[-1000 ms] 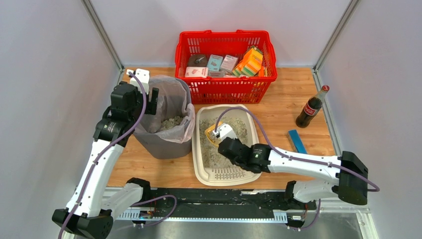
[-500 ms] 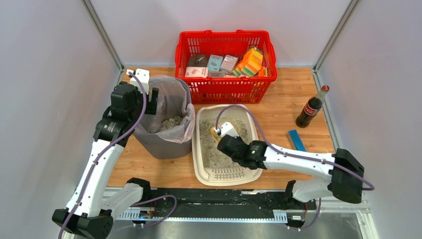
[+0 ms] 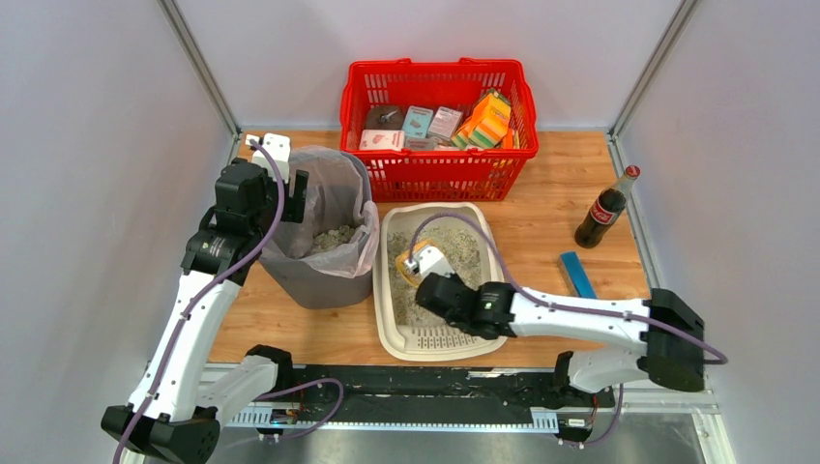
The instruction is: Clean the litter box
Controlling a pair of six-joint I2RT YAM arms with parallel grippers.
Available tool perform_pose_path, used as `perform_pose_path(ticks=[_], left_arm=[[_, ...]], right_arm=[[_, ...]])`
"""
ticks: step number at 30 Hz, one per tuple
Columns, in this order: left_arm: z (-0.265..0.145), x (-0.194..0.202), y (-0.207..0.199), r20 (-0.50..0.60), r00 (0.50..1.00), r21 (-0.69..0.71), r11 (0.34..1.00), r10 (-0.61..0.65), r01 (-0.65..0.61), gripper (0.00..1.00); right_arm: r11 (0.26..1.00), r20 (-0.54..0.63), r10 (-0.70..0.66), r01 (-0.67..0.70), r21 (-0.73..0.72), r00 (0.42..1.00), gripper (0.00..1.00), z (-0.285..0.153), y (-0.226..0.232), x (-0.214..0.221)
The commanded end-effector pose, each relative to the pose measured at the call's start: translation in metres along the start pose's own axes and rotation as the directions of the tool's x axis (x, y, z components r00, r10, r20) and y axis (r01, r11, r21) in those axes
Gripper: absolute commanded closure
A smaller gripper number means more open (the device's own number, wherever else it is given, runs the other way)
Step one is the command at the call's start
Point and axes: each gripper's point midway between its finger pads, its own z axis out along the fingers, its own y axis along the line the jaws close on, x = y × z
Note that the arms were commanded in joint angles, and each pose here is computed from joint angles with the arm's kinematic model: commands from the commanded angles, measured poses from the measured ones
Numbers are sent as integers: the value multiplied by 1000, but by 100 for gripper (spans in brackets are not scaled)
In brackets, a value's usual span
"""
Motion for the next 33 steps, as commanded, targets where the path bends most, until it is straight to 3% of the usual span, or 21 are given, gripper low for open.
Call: perform_pose_path(ticks=[1,3,7,12,21,33], left_arm=[[-4,-9,3,45,999,-16,1000,-14,15,14],[-3,-10,0,44,999,0,1000,-18,18,14],[-5,-11,0,47,999,4,1000,-20,20,14],[-6,-11,4,56,998,-14,1000,-16,17,14],[-5,-11,1,50,999,-2,1000,-22,22,14],[0,-11,-14,44,998,72,996,-47,44,15]], right_arm=[[980,-24,-75,78,183,997,100,4,0,-18],[981,-9,-64,65,183,998,100,3,-4,-21],[993,100,101,-94,-68,990,100,0,26,-36],[994,22,50,-52,97,999,100,4,0,-15],[991,98,69,-79,104,993,100,-20,-19,-29],[993,54,55,-61,98,997,100,-71,-52,-45]])
